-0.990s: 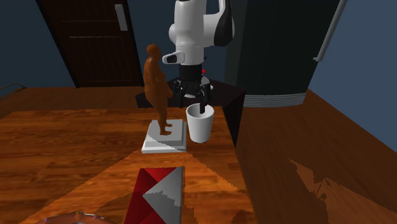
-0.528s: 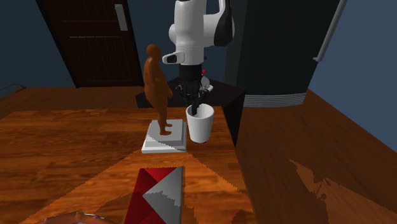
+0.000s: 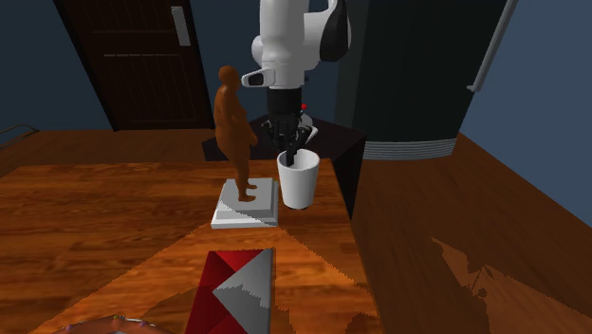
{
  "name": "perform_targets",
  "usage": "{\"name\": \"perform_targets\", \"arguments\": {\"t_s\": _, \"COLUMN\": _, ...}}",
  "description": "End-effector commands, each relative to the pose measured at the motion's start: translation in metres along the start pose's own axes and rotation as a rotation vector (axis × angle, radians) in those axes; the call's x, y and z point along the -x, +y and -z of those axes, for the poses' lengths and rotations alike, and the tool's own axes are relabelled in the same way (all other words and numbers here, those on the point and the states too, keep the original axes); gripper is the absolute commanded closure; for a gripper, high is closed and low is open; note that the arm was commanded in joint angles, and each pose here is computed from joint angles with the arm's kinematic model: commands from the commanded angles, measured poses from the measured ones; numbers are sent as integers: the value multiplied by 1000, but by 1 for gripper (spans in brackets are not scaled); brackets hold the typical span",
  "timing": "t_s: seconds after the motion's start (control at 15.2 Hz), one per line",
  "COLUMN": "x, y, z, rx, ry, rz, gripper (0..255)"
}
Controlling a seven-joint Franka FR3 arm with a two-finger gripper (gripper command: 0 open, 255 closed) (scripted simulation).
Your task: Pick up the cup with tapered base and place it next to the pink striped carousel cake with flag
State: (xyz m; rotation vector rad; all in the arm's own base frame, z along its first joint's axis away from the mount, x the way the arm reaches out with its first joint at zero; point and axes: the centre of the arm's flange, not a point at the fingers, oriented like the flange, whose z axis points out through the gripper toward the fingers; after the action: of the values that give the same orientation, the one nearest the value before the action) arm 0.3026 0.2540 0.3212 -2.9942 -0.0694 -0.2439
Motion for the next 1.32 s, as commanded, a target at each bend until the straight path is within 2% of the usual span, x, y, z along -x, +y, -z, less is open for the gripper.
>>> {"name": "perform_targets", "arguments": {"t_s": 0.0, "x": -2, "y": -1, "z": 9, "rx": 0, "ry": 0, "rz": 0, "gripper": 255}}
{"name": "perform_targets", "arguments": {"t_s": 1.25, "x": -19, "y": -14, "z": 108, "rx": 0, "ry": 0, "rz": 0, "gripper": 255}}
